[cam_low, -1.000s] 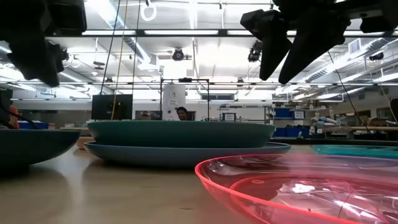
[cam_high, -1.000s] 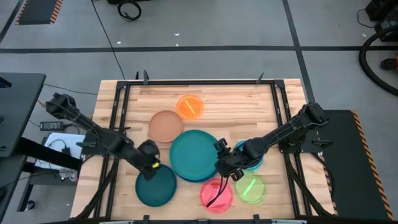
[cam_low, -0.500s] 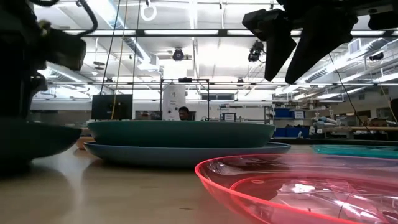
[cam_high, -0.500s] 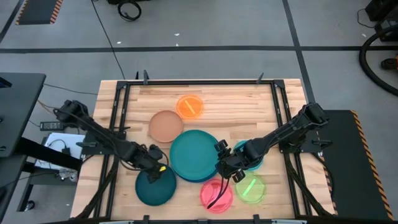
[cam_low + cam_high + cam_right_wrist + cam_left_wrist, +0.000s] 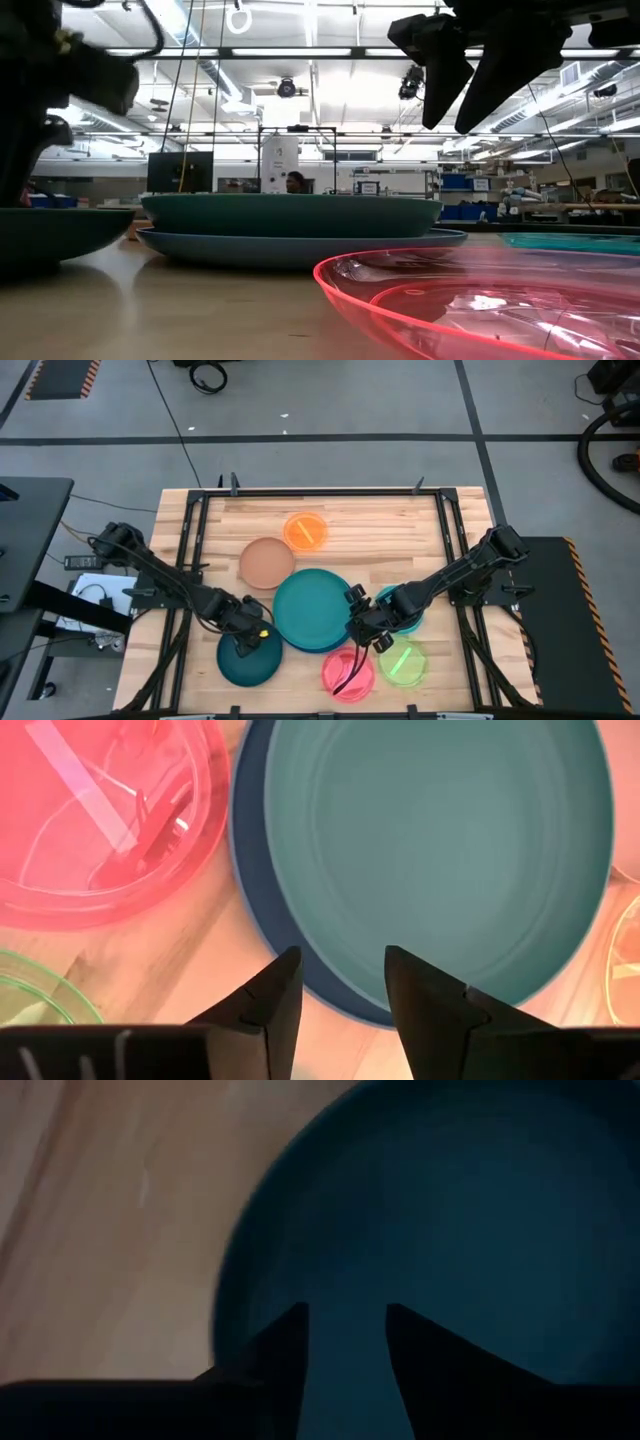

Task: Stack plastic plates
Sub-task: Stack the dark green plate on top of the green plate

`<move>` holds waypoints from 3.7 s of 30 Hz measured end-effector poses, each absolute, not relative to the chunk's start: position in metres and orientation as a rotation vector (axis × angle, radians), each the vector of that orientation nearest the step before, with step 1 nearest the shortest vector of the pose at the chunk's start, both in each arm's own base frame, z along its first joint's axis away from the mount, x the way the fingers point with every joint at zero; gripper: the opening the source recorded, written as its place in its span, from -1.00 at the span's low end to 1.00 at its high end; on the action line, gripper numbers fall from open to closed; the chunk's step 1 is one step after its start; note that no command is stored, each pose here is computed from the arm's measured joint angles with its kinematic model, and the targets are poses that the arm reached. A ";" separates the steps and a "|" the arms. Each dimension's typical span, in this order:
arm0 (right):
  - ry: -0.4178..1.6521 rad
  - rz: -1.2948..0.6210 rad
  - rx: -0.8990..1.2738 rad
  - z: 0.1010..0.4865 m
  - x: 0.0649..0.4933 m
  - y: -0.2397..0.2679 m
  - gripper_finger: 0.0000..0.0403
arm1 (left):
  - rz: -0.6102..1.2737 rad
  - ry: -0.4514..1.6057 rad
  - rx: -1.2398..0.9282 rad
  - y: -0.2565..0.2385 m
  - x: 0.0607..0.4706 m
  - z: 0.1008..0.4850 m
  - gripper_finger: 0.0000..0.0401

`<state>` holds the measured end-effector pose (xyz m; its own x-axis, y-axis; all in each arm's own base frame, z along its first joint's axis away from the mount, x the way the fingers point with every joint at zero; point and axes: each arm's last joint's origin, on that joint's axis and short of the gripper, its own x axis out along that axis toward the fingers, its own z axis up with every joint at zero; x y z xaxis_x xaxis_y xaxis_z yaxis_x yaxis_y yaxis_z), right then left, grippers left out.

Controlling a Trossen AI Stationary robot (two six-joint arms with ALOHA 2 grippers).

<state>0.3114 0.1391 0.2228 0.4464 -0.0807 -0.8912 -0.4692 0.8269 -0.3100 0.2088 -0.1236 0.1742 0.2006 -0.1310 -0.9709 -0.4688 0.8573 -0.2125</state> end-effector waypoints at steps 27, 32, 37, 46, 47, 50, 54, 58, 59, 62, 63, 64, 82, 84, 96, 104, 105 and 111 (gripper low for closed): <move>1.115 0.266 -0.538 0.222 0.310 0.140 -0.24 | 0.237 1.515 -0.368 -0.071 0.206 0.154 -0.29; 1.110 0.268 -0.539 0.222 0.310 0.140 -0.24 | 0.236 1.514 -0.383 -0.071 0.205 0.152 -0.30; 1.102 0.268 -0.538 0.223 0.311 0.140 -0.24 | 0.235 1.511 -0.390 -0.071 0.205 0.153 -0.30; 1.087 0.276 -0.547 0.223 0.312 0.140 -0.24 | 0.230 1.491 -0.429 -0.072 0.209 0.171 -0.30; 1.087 0.276 -0.547 0.223 0.312 0.140 -0.24 | 0.226 1.489 -0.437 -0.073 0.210 0.171 -0.30; 1.087 0.276 -0.547 0.223 0.312 0.140 -0.24 | 0.218 1.495 -0.470 -0.074 0.210 0.172 -0.30; 1.087 0.276 -0.547 0.223 0.312 0.140 -0.24 | 0.208 1.498 -0.478 -0.075 0.210 0.172 -0.30; 1.088 0.276 -0.547 0.223 0.312 0.140 -0.24 | 0.191 1.499 -0.466 -0.075 0.211 0.172 -0.30; 1.088 0.276 -0.547 0.223 0.312 0.140 -0.24 | 0.188 1.496 -0.466 -0.075 0.211 0.172 -0.30; 1.088 0.275 -0.545 0.223 0.312 0.140 -0.24 | 0.181 1.487 -0.467 -0.076 0.214 0.170 -0.30; 1.088 0.273 -0.543 0.223 0.312 0.140 -0.24 | 0.182 1.491 -0.463 -0.076 0.214 0.169 -0.30; 1.088 0.272 -0.540 0.223 0.312 0.140 -0.24 | 0.186 1.501 -0.459 -0.076 0.214 0.167 -0.30; 1.089 0.268 -0.535 0.223 0.312 0.140 -0.24 | 0.178 1.553 -0.406 -0.078 0.220 0.151 -0.70; 1.088 0.269 -0.536 0.223 0.312 0.140 -0.24 | 0.175 1.557 -0.409 -0.078 0.219 0.151 -0.82; 1.088 0.267 -0.533 0.223 0.312 0.140 -0.24 | 0.107 1.594 -0.424 -0.087 0.220 0.171 -0.94; 1.108 0.241 -0.539 0.222 0.311 0.139 -0.24 | 0.093 1.615 -0.390 -0.095 0.219 0.203 -0.94; 1.112 0.237 -0.536 0.222 0.310 0.139 -0.24 | 0.088 1.607 -0.393 -0.095 0.219 0.206 -0.94; 1.150 0.202 -0.565 0.222 0.306 0.136 -0.24 | 0.056 1.520 -0.407 -0.094 0.218 0.228 -0.94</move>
<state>0.3063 0.1362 0.2219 0.4092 -0.1319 -0.9029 -0.4313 0.8440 -0.3188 0.2176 -0.0941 0.2285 0.0634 -0.2151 -0.9745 -0.2862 0.9316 -0.2243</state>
